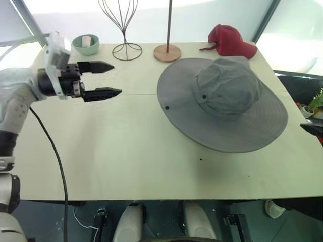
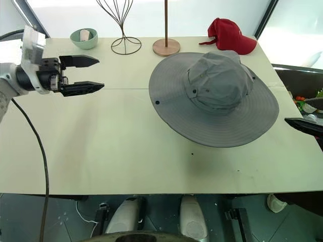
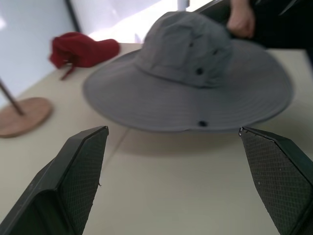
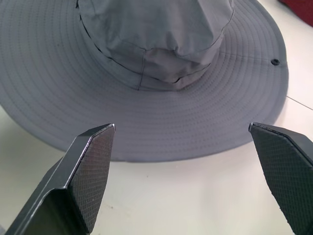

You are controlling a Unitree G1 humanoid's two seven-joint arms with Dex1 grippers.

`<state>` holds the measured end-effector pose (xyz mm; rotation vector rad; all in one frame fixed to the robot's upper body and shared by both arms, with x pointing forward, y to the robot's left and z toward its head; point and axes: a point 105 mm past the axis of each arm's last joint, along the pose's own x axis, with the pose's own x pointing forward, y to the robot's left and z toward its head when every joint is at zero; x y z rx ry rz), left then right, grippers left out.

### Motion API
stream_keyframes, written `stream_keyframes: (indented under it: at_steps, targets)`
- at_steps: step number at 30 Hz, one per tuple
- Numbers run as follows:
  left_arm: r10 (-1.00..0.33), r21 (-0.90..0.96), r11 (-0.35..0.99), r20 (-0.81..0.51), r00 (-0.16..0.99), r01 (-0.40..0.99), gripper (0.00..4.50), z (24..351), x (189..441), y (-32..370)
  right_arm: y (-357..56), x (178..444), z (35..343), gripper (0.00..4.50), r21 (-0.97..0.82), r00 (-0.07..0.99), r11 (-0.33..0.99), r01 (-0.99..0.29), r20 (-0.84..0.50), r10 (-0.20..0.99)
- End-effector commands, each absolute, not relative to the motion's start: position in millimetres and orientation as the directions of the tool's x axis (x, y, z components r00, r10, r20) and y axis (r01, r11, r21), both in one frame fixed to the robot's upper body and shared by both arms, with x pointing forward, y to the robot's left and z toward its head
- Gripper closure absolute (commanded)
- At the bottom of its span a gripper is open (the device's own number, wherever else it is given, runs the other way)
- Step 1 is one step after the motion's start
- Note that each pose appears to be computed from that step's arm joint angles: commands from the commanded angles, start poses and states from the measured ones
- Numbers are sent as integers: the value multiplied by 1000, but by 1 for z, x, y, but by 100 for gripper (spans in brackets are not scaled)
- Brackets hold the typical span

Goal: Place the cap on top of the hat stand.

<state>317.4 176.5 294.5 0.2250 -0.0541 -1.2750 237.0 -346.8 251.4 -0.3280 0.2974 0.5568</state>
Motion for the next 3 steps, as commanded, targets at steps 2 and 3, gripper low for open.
stream_keyframes:
  at_steps: [2,3]
  targets:
    - [-978,206,196,-31,207,959,2,326,306,170,-344,244,265,0,-278,806,769,-576,-353,476]
    - [-977,215,196,-40,210,957,2,326,308,169,-343,246,265,0,-280,804,766,-579,-353,479]
